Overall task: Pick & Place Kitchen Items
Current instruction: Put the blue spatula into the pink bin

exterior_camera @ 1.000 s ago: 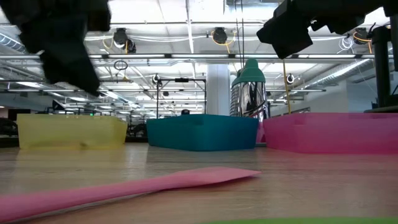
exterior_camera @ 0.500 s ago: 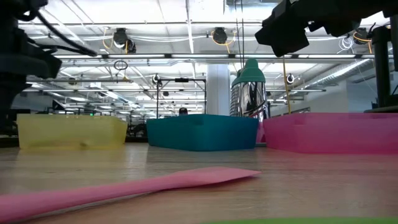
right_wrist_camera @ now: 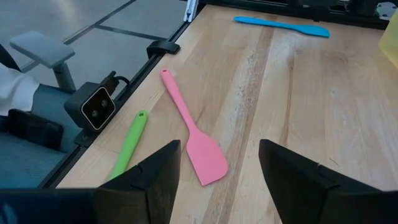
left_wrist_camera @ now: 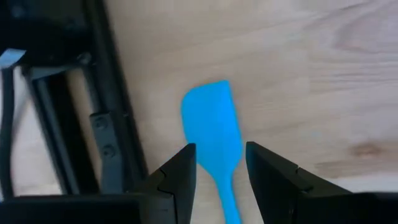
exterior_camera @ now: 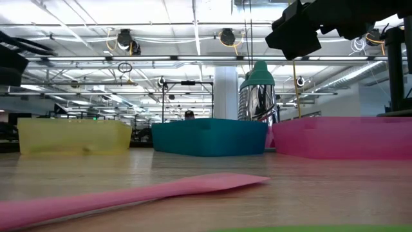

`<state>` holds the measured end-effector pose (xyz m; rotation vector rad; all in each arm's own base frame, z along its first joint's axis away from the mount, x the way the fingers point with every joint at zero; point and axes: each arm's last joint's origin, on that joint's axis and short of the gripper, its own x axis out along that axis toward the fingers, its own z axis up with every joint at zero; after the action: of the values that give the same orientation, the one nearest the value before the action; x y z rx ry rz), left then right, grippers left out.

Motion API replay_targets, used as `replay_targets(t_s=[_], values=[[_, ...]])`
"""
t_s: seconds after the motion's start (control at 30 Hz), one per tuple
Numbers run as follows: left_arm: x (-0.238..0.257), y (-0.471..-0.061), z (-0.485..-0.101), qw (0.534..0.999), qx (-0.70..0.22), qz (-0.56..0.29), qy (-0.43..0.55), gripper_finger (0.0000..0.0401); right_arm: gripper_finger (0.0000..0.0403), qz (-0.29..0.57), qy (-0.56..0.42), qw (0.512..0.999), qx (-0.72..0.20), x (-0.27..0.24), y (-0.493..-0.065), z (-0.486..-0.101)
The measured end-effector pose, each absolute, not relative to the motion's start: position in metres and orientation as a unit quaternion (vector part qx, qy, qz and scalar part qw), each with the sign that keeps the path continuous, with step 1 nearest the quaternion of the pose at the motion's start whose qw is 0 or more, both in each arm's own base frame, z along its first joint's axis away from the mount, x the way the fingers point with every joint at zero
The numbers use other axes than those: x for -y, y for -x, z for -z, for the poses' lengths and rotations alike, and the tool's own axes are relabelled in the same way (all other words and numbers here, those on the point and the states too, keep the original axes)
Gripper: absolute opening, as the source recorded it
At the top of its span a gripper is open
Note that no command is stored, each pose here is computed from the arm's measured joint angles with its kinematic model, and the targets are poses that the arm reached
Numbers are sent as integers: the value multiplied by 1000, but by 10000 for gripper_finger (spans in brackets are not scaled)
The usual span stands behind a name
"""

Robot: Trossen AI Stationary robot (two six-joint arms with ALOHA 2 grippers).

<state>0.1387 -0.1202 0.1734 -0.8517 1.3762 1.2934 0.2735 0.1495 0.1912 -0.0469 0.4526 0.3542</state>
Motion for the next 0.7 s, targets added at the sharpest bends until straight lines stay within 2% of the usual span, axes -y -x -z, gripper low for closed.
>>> replay_targets(t_s=[0.27, 0.4, 0.57, 0.7], values=[[126, -129, -173, 502, -569, -550, 350, 145, 210, -175, 23, 959, -222, -150, -274, -191], [122, -123, -158, 488, -580, -551, 350, 145, 210, -175, 23, 959, -222, -150, -274, -191], [117, -118, -138, 493, -583, -532, 365, 145, 210, -175, 23, 959, -222, -150, -274, -191], [117, -119, -136, 496, -582, -525, 374, 145, 210, -175, 24, 959, -221, -149, -274, -192]])
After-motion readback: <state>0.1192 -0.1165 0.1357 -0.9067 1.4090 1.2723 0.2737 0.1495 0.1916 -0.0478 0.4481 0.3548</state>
